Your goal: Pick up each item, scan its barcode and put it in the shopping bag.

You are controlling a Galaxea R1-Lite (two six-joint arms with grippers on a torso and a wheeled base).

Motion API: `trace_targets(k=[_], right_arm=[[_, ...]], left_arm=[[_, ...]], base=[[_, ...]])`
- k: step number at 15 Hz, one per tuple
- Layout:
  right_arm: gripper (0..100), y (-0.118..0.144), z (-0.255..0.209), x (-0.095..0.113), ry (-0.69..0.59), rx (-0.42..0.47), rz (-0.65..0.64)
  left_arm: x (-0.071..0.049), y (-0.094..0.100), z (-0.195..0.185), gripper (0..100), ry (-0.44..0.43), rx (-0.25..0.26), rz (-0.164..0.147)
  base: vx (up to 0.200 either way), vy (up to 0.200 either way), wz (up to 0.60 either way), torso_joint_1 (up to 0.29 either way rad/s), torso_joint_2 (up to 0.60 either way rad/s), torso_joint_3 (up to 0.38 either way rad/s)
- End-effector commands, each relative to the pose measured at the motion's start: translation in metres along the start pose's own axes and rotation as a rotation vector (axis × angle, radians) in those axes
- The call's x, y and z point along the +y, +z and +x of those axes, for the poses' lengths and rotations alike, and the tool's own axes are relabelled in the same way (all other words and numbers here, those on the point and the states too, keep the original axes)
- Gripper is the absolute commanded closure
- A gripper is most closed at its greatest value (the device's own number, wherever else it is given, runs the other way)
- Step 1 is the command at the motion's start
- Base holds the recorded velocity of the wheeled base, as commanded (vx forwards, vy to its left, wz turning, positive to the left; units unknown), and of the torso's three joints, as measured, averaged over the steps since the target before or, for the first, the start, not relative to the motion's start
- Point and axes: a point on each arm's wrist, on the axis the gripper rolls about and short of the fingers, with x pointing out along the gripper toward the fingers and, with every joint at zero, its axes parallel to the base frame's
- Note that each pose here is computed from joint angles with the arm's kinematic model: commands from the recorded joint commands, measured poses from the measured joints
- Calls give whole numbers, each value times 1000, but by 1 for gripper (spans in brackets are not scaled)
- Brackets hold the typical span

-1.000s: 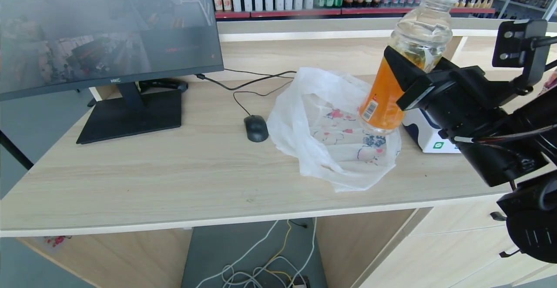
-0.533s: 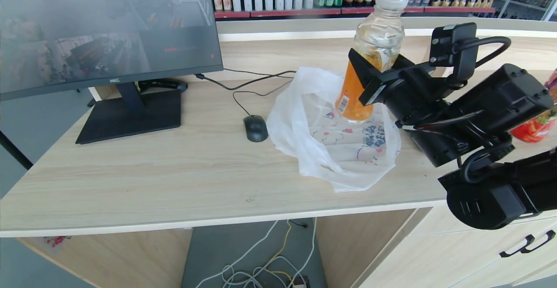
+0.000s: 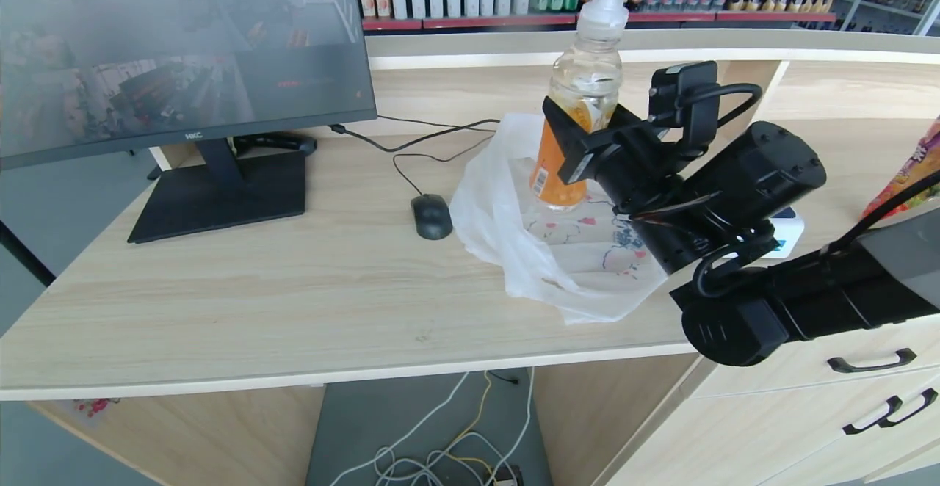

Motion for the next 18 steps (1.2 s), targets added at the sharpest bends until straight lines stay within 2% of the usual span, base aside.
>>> trace_targets(k=[1,18], right_arm=[[100,-17,5,4,6,18,1],[100,-60,11,10,11,68,2]], left_arm=[[0,0,0,0,0,-1,0],[0,0,0,0,0,-1,0]], base=[[0,0,0,0,0,0],[0,0,0,0,0,0]])
